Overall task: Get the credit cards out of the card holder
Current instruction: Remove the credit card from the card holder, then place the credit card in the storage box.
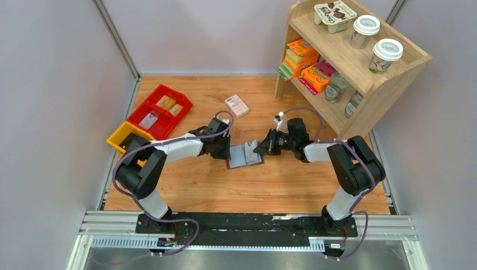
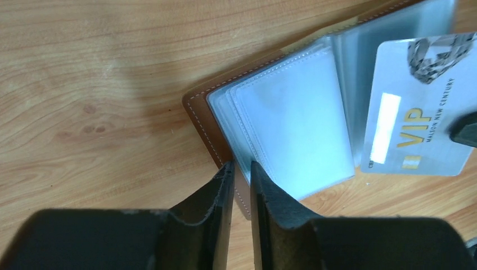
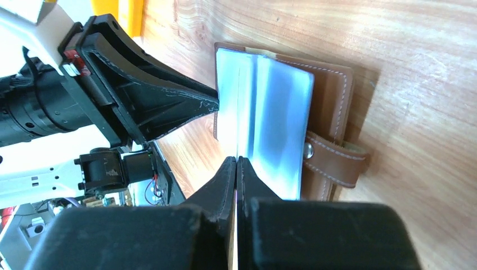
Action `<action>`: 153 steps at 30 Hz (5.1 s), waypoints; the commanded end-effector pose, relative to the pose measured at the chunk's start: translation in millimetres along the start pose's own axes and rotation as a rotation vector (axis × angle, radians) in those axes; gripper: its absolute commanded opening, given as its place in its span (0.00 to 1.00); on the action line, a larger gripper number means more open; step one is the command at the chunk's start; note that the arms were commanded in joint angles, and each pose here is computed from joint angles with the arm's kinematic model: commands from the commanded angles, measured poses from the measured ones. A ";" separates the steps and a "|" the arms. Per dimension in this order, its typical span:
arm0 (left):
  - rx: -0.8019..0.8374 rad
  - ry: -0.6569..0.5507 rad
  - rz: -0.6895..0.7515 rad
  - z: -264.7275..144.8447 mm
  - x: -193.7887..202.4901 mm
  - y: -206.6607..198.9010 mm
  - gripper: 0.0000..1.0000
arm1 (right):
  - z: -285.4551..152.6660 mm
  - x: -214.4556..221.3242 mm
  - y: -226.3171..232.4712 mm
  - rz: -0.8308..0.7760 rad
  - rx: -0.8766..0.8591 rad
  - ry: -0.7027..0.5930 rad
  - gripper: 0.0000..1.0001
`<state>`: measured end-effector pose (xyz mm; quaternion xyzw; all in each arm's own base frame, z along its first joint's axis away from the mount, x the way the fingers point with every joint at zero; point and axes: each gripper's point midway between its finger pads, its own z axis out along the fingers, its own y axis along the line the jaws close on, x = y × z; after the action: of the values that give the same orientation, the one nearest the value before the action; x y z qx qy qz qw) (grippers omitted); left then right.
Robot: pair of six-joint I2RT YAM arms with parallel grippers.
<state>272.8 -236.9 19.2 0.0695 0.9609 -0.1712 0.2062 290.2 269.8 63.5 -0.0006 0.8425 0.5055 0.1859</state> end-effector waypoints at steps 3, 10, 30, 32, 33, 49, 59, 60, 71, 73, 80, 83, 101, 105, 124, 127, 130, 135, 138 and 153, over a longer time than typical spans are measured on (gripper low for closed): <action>-0.129 0.041 0.050 -9.2 18.2 29.2 0.33 | -17.4 -20.0 16.4 -0.032 0.029 -0.119 0.00; -0.096 -0.124 0.041 -42.6 -26.8 11.2 0.59 | -36.0 -42.6 54.3 -0.075 -0.028 -0.225 0.00; 0.604 -0.723 -0.424 -205.0 -122.1 -90.8 0.84 | -78.2 -91.2 189.3 0.044 -0.361 -0.695 0.00; 0.631 -0.719 -0.461 -205.0 -124.4 -93.9 0.84 | -77.2 -90.8 198.6 0.043 -0.382 -0.699 0.00; 0.638 -0.721 -0.471 -204.3 -125.4 -93.9 0.84 | -76.9 -90.4 203.5 0.040 -0.394 -0.698 0.00; 0.846 -0.635 -0.587 -209.7 -134.6 -126.9 0.61 | -72.2 -76.0 242.5 -0.040 -0.523 -0.614 0.00; 0.871 -0.705 -0.592 -220.3 -138.7 -122.1 0.00 | -59.6 -69.8 235.4 -0.025 -0.502 -0.591 0.02; 0.870 -0.709 -0.589 -221.4 -138.6 -121.8 0.00 | -59.0 -69.4 234.7 -0.030 -0.498 -0.590 0.06; 0.493 -0.680 -0.404 -213.0 -136.4 -32.6 0.00 | -65.7 -72.0 164.0 -0.213 -0.139 -0.556 0.68; 0.449 -0.628 -0.397 -211.1 -134.5 -10.1 0.00 | -75.5 -71.4 150.2 -0.270 -0.054 -0.579 0.81; 0.260 -0.499 -0.401 -214.9 -138.8 82.2 0.00 | -114.3 -73.3 117.0 -0.406 0.187 -0.659 1.00; 0.125 -0.458 -0.513 -215.7 -131.7 139.4 0.00 | -124.8 -73.7 113.4 -0.448 0.229 -0.680 1.00; -0.208 -0.138 -0.649 -146.4 -155.4 293.2 0.00 | -141.1 -70.4 95.1 -0.508 0.342 -0.690 1.00; -0.198 -0.090 -0.660 -131.7 -152.4 298.1 0.00 | -144.9 -71.4 92.2 -0.515 0.364 -0.700 1.00; -0.216 -0.123 -0.793 -115.2 -148.3 317.0 0.34 | -149.2 -74.0 85.4 -0.498 0.420 -0.697 1.00; -0.227 -0.134 -0.789 -121.6 -148.2 315.5 0.39 | -151.6 -74.4 87.1 -0.503 0.419 -0.705 1.00; -0.253 -0.147 -0.778 -132.9 -148.4 314.4 0.40 | -151.8 -74.4 88.8 -0.508 0.415 -0.703 1.00; -0.320 -0.167 -0.747 -156.4 -146.6 314.7 0.43 | -157.7 -78.4 82.4 -0.511 0.486 -0.698 1.00; -0.343 -0.188 -0.729 -172.5 -146.2 310.3 0.45 | -157.0 -78.6 82.7 -0.530 0.508 -0.664 1.00; -0.339 -0.278 -0.279 -187.9 -120.3 179.4 0.49 | -66.5 -45.1 90.9 -0.589 0.445 -0.267 0.93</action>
<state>361.3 12.1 154.3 -0.1834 0.9450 -0.0568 0.2649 300.8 214.8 180.0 -0.0794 0.8598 0.2169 0.4554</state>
